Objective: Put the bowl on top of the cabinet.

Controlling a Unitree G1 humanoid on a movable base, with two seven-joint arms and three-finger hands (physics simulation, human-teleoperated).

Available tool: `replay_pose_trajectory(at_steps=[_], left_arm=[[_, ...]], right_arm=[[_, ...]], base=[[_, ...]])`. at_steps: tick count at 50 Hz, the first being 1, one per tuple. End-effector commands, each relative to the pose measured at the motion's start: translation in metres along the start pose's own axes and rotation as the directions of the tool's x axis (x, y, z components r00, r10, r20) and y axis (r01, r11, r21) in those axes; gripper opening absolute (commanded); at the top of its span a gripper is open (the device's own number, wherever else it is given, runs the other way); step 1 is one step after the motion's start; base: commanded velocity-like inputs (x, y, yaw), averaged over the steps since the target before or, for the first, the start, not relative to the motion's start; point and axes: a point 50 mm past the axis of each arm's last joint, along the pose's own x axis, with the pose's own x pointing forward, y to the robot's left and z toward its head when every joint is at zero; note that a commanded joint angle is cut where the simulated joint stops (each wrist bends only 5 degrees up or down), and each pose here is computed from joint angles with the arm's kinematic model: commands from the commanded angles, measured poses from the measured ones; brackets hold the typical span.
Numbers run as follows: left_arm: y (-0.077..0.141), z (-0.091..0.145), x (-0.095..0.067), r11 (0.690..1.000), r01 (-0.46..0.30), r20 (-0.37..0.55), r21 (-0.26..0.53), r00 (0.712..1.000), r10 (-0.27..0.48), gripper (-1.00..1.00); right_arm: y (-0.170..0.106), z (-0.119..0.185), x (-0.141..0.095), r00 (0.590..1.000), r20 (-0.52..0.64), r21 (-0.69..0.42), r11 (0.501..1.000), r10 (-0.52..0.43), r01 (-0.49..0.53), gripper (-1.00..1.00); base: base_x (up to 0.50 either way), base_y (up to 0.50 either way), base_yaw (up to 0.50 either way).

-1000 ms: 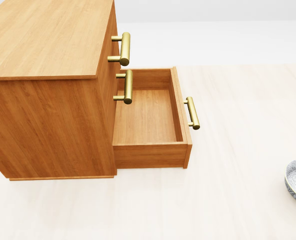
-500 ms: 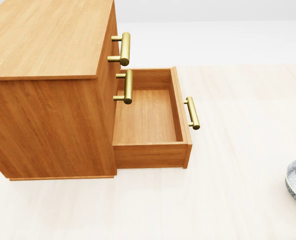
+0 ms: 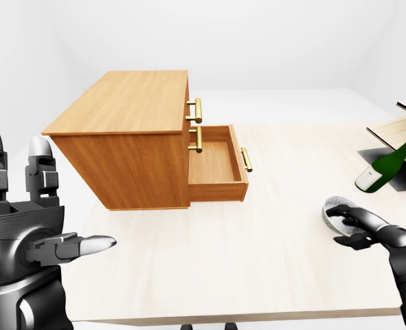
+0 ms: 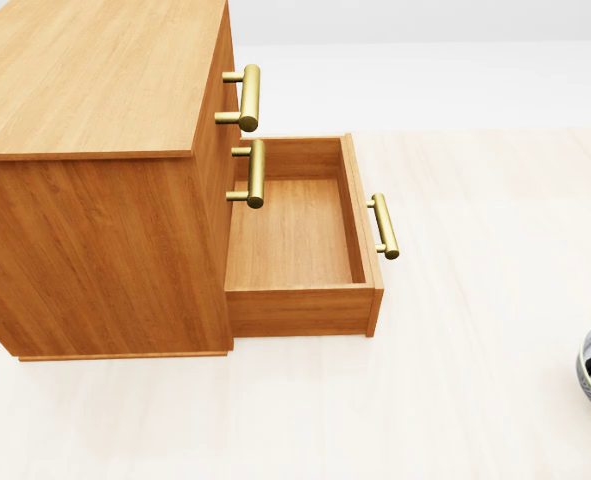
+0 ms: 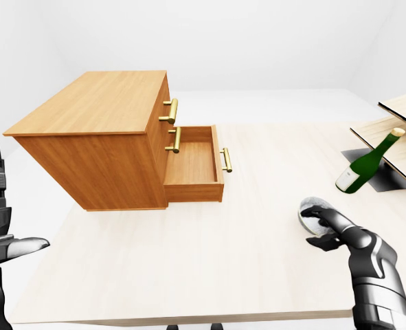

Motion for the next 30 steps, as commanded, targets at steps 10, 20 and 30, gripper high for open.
replay_pose_trajectory(at_steps=[10,20,30], left_arm=[[0.005,-0.018,0.000,0.999,-0.052,-0.066,-0.004,0.996,0.051,1.00],[0.005,-0.019,0.001,0.999,-0.051,-0.069,-0.003,0.996,0.051,1.00],[0.004,-0.019,0.000,0.999,-0.048,-0.069,-0.002,0.996,0.048,1.00]], right_arm=[[0.046,-0.030,0.010,0.979,-0.077,0.108,0.977,0.190,-0.182,-1.00],[0.046,-0.023,0.009,0.979,-0.056,0.077,0.978,0.197,-0.192,-1.00],[0.024,0.023,-0.006,0.995,0.053,-0.154,0.985,0.080,-0.071,-1.00]], base=[[0.00,0.00,0.00],[0.00,0.00,0.00],[0.00,0.00,0.00]])
